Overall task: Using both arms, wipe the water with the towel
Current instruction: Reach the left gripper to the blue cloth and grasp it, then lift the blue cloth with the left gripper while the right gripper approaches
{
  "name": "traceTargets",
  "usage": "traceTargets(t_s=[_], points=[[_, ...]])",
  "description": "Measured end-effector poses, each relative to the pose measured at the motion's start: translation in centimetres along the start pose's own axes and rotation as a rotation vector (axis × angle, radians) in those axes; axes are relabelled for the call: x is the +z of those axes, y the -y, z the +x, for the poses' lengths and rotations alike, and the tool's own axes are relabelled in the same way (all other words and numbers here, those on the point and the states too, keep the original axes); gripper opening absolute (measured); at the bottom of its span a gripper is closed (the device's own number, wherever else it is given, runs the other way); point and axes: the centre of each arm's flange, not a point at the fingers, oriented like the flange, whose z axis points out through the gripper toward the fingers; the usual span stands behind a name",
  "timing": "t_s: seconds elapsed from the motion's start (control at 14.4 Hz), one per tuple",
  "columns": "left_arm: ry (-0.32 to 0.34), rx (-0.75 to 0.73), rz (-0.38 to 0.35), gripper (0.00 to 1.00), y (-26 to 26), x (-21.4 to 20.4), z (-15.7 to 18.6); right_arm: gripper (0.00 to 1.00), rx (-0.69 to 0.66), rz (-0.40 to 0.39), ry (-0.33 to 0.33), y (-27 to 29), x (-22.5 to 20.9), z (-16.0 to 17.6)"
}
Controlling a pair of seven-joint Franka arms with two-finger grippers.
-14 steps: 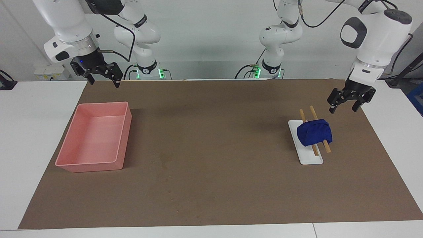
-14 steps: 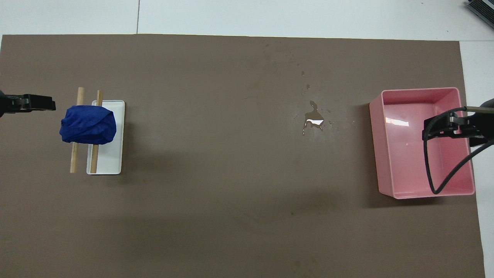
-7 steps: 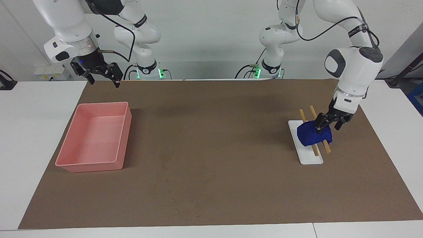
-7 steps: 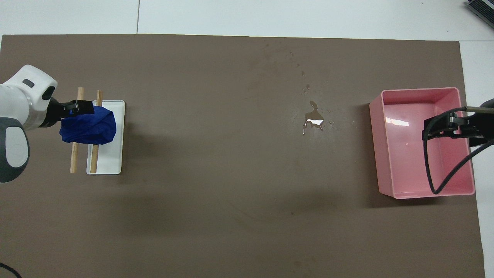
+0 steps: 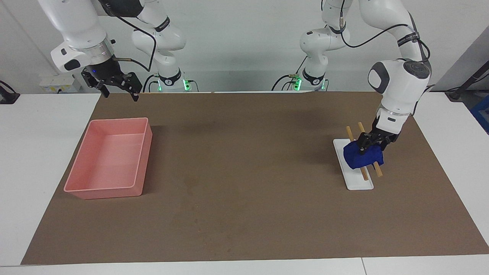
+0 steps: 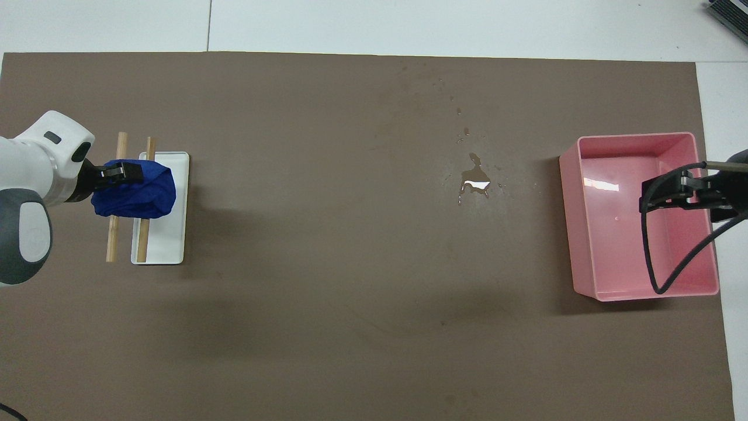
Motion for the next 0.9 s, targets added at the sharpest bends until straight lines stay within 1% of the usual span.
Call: traceTargets(t_s=[0.07, 0.14, 0.21, 0.28, 0.42, 0.62, 0.76, 0.83, 0.9], points=[[-0.001, -0.007, 0.004, 0.64, 0.2, 0.0, 0.0, 1.0, 0.0, 0.0, 0.0, 0.0, 0.0, 0.0], [-0.004, -0.013, 0.008, 0.53, 0.5, -0.2, 0.1, 1.0, 0.0, 0.0, 0.0, 0.0, 0.0, 0.0], [-0.007, -0.017, 0.01, 0.42, 0.7, -0.3, 0.1, 1.0, 0.0, 0.0, 0.0, 0.0, 0.0, 0.0], [-0.011, -0.019, 0.01, 0.36, 0.8, -0.6, 0.1, 1.0, 0.0, 0.0, 0.0, 0.0, 0.0, 0.0], [-0.01, -0.019, 0.011, 0.3, 0.8, -1.0, 0.1, 1.0, 0.0, 0.0, 0.0, 0.0, 0.0, 0.0], [0.025, -0.02, 0.016, 0.26, 0.6, -2.0, 0.4, 1.0, 0.001, 0.0, 0.0, 0.0, 0.0, 0.0], [0.073, -0.036, 0.02, 0.23, 0.3, -4.2, 1.0, 1.0, 0.001, 0.0, -0.001, 0.0, -0.1, 0.0], [0.095, -0.067, 0.015, 0.19, 0.0, -5.9, 1.4, 1.0, 0.001, 0.001, -0.004, -0.1, -0.2, -0.1], [0.113, -0.129, -0.005, 0.17, -0.4, -7.5, 1.7, 1.0, 0.001, 0.002, -0.009, -0.1, -0.5, -0.3]])
